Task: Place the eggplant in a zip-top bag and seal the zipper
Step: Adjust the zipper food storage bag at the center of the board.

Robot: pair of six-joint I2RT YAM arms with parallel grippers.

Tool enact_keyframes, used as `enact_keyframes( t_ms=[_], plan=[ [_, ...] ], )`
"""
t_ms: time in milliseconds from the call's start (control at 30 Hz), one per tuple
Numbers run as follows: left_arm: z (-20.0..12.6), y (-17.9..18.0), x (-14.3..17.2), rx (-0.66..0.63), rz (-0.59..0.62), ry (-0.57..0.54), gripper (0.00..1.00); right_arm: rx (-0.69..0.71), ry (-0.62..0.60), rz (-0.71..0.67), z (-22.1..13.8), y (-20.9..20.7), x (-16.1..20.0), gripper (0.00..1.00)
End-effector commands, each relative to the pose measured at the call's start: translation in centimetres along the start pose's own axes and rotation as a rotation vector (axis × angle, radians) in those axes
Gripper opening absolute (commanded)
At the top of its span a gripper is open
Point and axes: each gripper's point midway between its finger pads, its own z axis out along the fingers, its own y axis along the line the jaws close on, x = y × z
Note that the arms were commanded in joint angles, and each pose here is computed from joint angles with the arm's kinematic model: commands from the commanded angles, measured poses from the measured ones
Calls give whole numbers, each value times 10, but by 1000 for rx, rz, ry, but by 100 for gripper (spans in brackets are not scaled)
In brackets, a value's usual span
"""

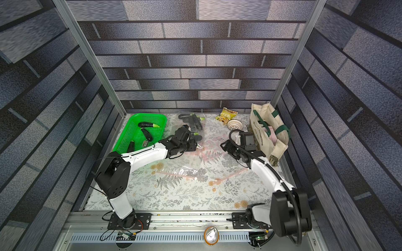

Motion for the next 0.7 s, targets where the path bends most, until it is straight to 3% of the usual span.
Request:
enact_keyframes(
  t_ms=[0,167,300,500,667],
  plan=[
    [1,-57,43,121,203,148,60,149,87,178,-25,-59,38,66],
    [18,-127,96,209,458,253,62,117,16,418,-47,-104,48,67],
    [35,-158,129,255,548,328,67,133,-21,460,-53,-118,55,68],
    [65,-167,155,221,618,398,73,141,-53,484,-54,-127,56,68],
    [83,-158,154,123,650,396,73,141,-65,443,-59,-123,52,68]
  ],
)
